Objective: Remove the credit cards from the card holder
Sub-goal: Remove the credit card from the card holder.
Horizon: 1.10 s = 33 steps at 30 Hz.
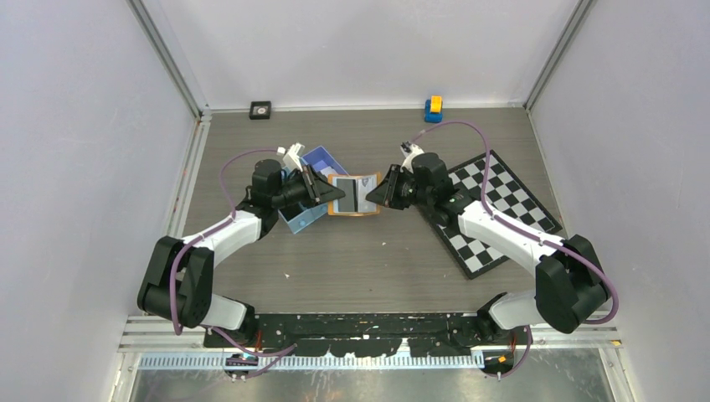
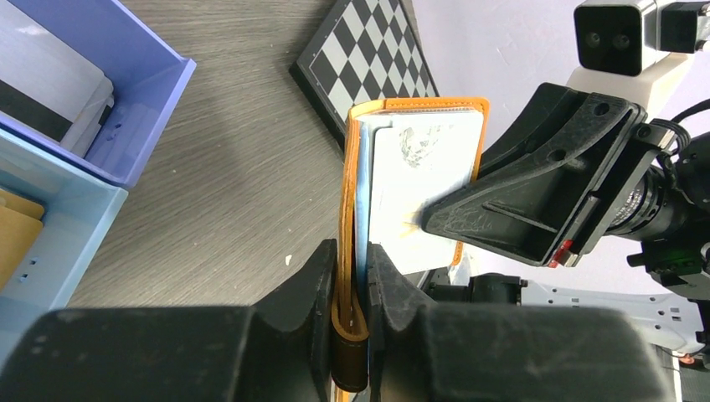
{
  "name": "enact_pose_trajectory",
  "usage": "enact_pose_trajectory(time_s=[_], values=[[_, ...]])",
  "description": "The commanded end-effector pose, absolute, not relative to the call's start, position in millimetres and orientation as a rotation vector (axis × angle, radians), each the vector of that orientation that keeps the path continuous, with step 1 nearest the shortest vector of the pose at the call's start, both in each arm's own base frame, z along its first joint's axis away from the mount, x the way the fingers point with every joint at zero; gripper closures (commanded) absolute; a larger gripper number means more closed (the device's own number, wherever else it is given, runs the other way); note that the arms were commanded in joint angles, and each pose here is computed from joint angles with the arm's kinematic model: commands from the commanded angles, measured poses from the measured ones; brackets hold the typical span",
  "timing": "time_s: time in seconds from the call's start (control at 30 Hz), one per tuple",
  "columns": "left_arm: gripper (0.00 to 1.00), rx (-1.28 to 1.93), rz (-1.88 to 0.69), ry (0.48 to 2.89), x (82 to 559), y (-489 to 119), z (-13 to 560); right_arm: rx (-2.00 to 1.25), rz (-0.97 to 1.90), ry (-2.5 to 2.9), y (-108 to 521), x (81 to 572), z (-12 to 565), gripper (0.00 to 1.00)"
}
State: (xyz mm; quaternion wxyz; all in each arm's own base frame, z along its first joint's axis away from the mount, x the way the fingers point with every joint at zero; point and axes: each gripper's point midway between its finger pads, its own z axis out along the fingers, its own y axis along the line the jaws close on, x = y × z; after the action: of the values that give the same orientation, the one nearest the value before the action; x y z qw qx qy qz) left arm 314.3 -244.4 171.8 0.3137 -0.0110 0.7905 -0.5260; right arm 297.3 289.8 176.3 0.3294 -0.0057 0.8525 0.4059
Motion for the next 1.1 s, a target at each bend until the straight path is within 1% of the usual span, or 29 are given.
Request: enact_pose_trajectory(time_s=[0.0, 0.07, 0.17, 0.2, 0.23, 0.37, 0.4, 0.5, 0.6, 0.63, 0.77, 0.97, 1.07], values=[[0.93, 0.007, -1.397, 2.042, 316.9, -244.6, 184.3, -0.014, 1.099, 2.131, 291.9, 304.1, 204.6, 0.97], [0.95, 0.012, -1.4, 2.032, 316.7, -244.7, 186.6, 0.022, 1.045, 2.14, 284.6, 308.8, 200.8, 0.89], [0.98, 0.015, -1.415, 2.021, 315.8, -245.7, 189.1, 0.102, 0.915, 2.166, 265.3, 315.3, 191.0, 0.58], [0.98, 0.015, -1.42, 2.016, 315.7, -245.8, 189.9, 0.126, 0.877, 2.165, 258.5, 317.0, 189.9, 0.52], [0.98, 0.013, -1.423, 2.013, 316.0, -245.7, 190.1, 0.145, 0.849, 2.162, 253.0, 318.1, 189.7, 0.49], [1.0, 0.003, -1.424, 2.016, 316.9, -244.3, 188.7, 0.15, 0.829, 2.111, 242.6, 315.9, 204.4, 0.48], [1.0, 0.0, -1.424, 2.017, 317.0, -243.9, 188.1, 0.145, 0.833, 2.095, 241.1, 314.7, 208.7, 0.49], [1.0, -0.008, -1.418, 2.016, 317.8, -242.8, 187.6, 0.104, 0.871, 2.032, 239.6, 307.1, 223.9, 0.55], [1.0, -0.002, -1.436, 2.005, 316.5, -244.0, 189.9, 0.013, 1.017, 1.971, 257.7, 296.3, 238.7, 0.63], [1.0, 0.0, -1.45, 1.998, 316.1, -245.0, 190.8, -0.018, 1.074, 1.963, 266.4, 293.5, 241.3, 0.64], [1.0, 0.029, -1.557, 1.934, 312.4, -252.4, 203.4, -0.093, 1.234, 2.021, 295.6, 289.1, 233.2, 0.7], [1.0, 0.059, -1.645, 1.865, 308.0, -257.0, 217.0, -0.083, 1.313, 2.075, 309.0, 292.5, 218.1, 0.71], [1.0, 0.076, -1.667, 1.835, 304.1, -257.1, 224.1, -0.072, 1.34, 2.085, 310.8, 293.5, 214.9, 0.69]])
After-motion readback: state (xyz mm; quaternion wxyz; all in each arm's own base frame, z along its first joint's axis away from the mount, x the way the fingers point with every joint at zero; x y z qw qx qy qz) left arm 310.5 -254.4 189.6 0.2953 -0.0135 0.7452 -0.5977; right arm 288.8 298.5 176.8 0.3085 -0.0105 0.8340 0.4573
